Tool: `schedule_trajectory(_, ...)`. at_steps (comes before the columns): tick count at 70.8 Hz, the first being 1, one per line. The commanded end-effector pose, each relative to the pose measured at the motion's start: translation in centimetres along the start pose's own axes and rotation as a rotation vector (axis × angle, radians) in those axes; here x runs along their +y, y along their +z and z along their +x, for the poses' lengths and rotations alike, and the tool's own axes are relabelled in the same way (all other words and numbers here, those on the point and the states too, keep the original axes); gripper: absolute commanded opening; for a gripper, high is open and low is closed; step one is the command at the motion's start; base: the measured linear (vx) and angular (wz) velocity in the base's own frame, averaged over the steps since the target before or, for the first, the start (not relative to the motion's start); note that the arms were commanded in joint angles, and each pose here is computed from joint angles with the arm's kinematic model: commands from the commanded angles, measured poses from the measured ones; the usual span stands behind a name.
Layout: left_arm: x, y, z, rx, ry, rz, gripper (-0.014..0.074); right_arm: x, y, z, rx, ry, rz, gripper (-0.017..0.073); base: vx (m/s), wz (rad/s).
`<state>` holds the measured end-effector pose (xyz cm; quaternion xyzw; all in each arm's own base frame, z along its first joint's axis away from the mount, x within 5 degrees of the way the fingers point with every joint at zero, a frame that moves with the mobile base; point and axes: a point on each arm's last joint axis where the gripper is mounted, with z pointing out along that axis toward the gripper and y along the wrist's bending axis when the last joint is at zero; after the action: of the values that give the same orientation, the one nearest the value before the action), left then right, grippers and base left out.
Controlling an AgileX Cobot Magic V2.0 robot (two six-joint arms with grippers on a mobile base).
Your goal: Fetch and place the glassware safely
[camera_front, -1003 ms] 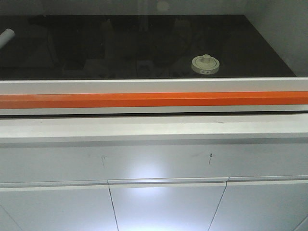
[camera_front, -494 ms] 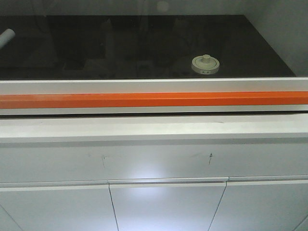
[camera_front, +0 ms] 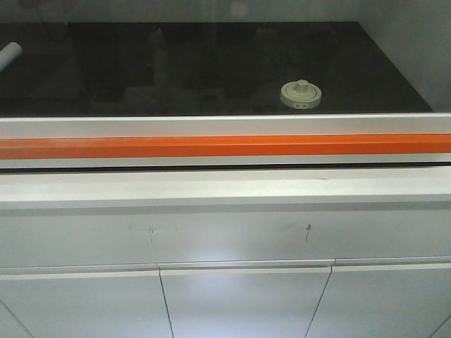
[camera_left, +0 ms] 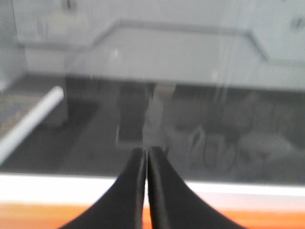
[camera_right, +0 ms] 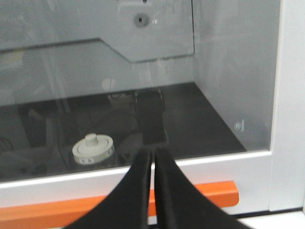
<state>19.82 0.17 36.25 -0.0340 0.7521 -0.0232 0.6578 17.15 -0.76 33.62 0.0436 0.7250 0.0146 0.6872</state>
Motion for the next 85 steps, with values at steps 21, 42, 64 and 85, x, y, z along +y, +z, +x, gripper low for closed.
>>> schedule_trajectory(21, -0.2, 2.1, 4.5, -0.191, 0.065, 0.061, -0.0007, 0.6, 1.0, 4.7, -0.174, -0.080, -0.119, -0.0003, 0.00, 0.00)
schedule_trajectory(42, -0.5, 1.2, 10.3, -0.252, 0.115, 0.151, -0.0007, 0.6, 2.2, 8.4, -0.148, -0.121, -0.155, -0.0003, 0.00, 0.00)
schedule_trajectory(64, -0.6, 3.5, 12.4, -0.256, 0.086, 0.179, -0.0007, 0.6, 4.6, 10.7, -0.146, -0.144, -0.172, -0.0003, 0.00, 0.00)
schedule_trajectory(85, -0.5, 4.6, 13.6, -0.265, 0.115, 0.178, -0.0007, 0.4, 6.4, 13.1, -0.114, -0.171, -0.179, -0.0003, 0.00, 0.00)
